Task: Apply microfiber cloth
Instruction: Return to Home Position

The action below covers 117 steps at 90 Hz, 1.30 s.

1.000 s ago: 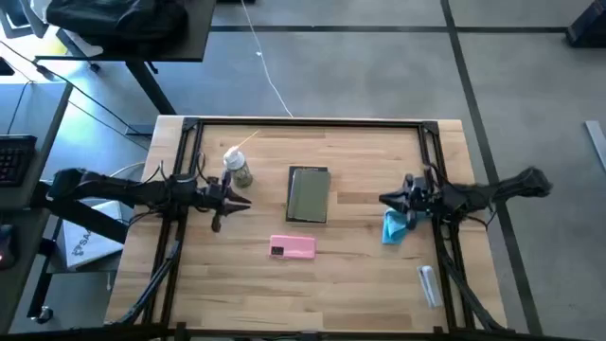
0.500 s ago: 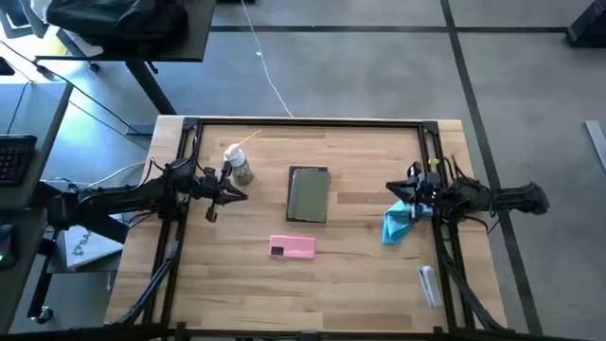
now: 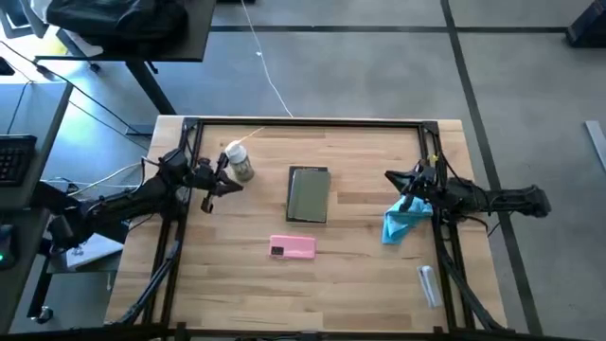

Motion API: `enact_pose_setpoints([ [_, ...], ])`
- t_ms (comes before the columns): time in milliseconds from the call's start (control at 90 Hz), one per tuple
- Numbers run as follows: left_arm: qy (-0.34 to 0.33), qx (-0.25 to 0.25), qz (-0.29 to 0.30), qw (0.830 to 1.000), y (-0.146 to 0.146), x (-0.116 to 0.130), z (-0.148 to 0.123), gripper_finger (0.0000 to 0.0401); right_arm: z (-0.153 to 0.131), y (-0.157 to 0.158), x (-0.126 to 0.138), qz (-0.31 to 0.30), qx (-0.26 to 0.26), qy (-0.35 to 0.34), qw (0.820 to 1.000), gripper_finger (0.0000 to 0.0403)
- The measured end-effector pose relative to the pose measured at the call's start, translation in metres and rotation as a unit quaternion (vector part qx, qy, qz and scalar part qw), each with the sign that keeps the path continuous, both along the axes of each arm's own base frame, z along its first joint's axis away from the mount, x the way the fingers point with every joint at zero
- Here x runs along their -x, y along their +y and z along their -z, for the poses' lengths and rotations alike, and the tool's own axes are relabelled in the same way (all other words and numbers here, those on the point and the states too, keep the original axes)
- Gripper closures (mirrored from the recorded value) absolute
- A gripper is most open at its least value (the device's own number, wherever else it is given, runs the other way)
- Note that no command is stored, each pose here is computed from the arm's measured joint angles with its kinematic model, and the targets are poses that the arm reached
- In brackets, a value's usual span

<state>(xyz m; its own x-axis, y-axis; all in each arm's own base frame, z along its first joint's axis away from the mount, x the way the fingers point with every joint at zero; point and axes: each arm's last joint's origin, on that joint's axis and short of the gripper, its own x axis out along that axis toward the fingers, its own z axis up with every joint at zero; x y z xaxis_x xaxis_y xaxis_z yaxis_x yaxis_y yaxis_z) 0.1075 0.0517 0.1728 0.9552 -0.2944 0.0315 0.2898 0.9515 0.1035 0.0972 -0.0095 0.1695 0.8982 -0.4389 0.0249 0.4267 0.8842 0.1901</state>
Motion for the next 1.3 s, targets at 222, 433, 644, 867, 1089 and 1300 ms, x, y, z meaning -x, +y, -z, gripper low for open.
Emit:
enact_pose_setpoints([
  [222, 0.011, 0.006, 0.016, 1.0, -0.003, -0.001, 0.002, 0.0401, 0.0, 0.0, 0.0, 0.0, 0.001, 0.001, 1.0, 0.0403],
  [433, 0.071, 0.137, 0.098, 0.983, -0.015, -0.004, 0.004, 0.0401, 0.0, 0.0, 0.0, 0.0, 0.001, 0.002, 1.0, 0.0403],
  [644, 0.093, 0.137, 0.116, 0.979, -0.026, -0.006, 0.008, 0.0401, 0.0, 0.0, 0.0, 0.0, 0.001, 0.002, 1.0, 0.0403],
  [867, 0.054, 0.138, 0.069, 0.987, -0.034, 0.006, 0.0, 0.0401, 0.0, 0.0, 0.0, 0.001, 0.001, 0.002, 1.0, 0.0403],
  [1089, 0.028, 0.142, 0.04, 0.989, -0.042, 0.016, -0.003, 0.0401, 0.0, 0.0, 0.0, 0.001, 0.001, 0.001, 1.0, 0.0402],
  [1300, 0.03, 0.136, 0.018, 0.99, -0.048, 0.014, -0.002, 0.0401, 0.0, 0.0, 0.0, -0.005, 0.001, 0.002, 1.0, 0.0402],
])
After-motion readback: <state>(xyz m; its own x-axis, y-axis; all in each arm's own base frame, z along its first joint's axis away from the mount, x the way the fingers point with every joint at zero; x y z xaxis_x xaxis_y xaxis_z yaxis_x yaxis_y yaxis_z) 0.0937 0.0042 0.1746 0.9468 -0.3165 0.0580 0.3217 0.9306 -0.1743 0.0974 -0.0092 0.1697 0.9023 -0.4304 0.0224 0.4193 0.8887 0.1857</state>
